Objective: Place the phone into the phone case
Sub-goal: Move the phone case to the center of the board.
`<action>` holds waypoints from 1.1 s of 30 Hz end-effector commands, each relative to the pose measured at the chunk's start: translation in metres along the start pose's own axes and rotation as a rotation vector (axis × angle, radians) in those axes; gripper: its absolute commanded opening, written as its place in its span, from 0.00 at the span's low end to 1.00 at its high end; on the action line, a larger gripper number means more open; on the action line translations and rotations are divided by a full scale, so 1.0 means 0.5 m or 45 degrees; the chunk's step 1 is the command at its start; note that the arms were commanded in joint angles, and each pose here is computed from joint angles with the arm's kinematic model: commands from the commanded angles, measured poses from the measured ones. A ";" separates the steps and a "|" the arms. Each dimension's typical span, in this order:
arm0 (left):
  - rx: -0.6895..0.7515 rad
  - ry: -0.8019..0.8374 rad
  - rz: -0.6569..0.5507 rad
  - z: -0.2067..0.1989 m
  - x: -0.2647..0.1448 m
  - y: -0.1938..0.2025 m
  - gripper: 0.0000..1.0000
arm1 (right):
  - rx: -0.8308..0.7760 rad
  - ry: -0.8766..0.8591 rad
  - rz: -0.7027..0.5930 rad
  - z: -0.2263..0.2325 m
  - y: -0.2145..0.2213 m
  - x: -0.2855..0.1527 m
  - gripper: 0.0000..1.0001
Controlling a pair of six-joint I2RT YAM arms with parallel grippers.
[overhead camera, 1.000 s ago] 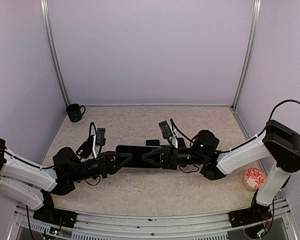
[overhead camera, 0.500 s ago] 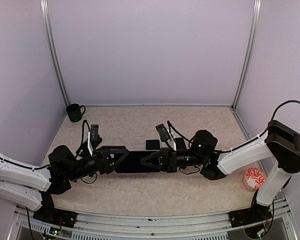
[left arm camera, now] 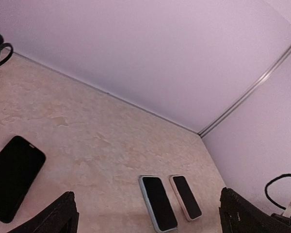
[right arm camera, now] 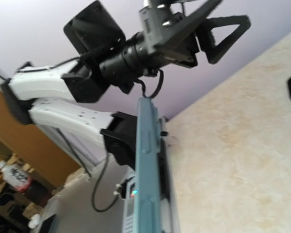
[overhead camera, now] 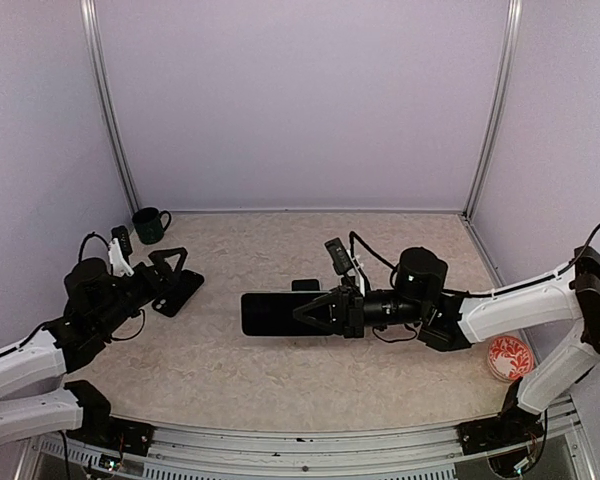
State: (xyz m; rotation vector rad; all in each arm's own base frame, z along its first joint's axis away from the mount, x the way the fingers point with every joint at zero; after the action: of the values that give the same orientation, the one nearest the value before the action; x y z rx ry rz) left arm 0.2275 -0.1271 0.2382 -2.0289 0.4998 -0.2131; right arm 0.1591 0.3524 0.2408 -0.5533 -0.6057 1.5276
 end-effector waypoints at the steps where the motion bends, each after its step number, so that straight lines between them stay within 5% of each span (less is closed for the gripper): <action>1: -0.100 -0.198 0.170 0.084 0.015 0.030 0.99 | -0.107 0.057 -0.062 0.020 -0.023 -0.021 0.00; 8: -0.316 -0.321 0.399 0.159 0.086 0.090 0.99 | -0.165 0.132 -0.099 0.030 -0.029 -0.044 0.00; 15: -0.201 -0.515 0.404 0.210 0.141 0.068 0.98 | -0.173 0.170 -0.116 0.030 -0.024 -0.059 0.00; 33: -0.112 -0.405 0.616 0.256 0.284 0.138 0.85 | -0.182 0.200 -0.117 0.032 -0.025 -0.068 0.00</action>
State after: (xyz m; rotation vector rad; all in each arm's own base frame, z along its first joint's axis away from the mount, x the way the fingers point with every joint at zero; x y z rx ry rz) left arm 0.3661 -0.1099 0.1001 -1.9320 0.7695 0.4943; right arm 0.1589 0.3238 0.2414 -0.7401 -0.5424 1.3980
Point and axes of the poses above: each gripper's point midway between its finger pads, its own x axis out along the fingers, its own z axis along the line the jaws close on, y = z × x, the point moved 6 cm from there along -x, back along the fingers, and after that the axes turned 10 degrees about x, right-handed, at the moved point
